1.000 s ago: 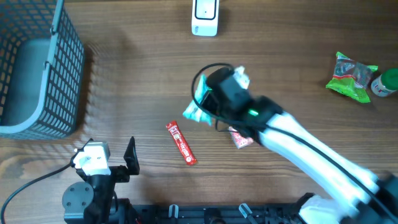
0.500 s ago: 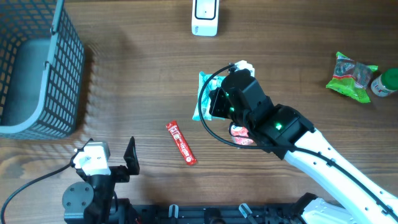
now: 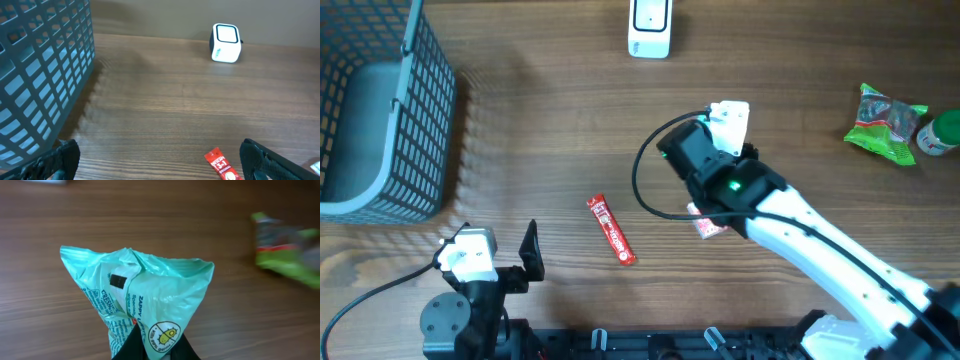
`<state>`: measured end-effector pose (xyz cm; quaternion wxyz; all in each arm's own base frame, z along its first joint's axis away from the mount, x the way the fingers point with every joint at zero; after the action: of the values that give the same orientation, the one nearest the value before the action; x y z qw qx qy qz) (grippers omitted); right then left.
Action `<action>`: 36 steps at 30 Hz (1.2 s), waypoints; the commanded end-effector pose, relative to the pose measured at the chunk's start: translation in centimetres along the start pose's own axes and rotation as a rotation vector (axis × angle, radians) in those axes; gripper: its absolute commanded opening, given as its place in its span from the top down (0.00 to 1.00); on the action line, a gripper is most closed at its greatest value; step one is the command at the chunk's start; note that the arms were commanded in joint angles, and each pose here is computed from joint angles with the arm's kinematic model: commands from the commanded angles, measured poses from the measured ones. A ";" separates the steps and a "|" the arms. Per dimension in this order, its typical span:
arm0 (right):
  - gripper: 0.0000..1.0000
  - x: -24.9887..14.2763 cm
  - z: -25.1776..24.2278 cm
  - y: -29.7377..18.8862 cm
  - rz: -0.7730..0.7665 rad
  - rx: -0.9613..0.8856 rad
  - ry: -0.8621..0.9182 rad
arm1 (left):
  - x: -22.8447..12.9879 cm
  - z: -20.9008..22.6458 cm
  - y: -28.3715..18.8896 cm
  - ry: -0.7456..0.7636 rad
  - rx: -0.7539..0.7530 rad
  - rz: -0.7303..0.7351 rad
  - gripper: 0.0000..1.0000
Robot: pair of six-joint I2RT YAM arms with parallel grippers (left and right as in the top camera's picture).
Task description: Scan the item barcode
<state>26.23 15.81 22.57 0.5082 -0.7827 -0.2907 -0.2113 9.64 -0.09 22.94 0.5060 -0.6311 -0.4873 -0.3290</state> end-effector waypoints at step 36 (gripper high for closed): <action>0.96 -3.1 12.5 2.1 -0.006 0.228 -0.505 | -0.2 0.1 0.1 -0.008 0.006 0.002 0.00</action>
<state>25.23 24.70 10.02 0.4272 -0.8027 -0.4136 0.0448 9.64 -0.10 22.93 0.5060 -0.6312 -0.4871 -0.3289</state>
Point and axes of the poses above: each gripper's point midway between its finger pads, its own y axis out along the fingers, its own z axis along the line the jaws close on, x = y × z, the point moved 9 cm from there along -y, back along the fingers, and after that the axes turned 12 degrees about -y, right-handed, at the moved point
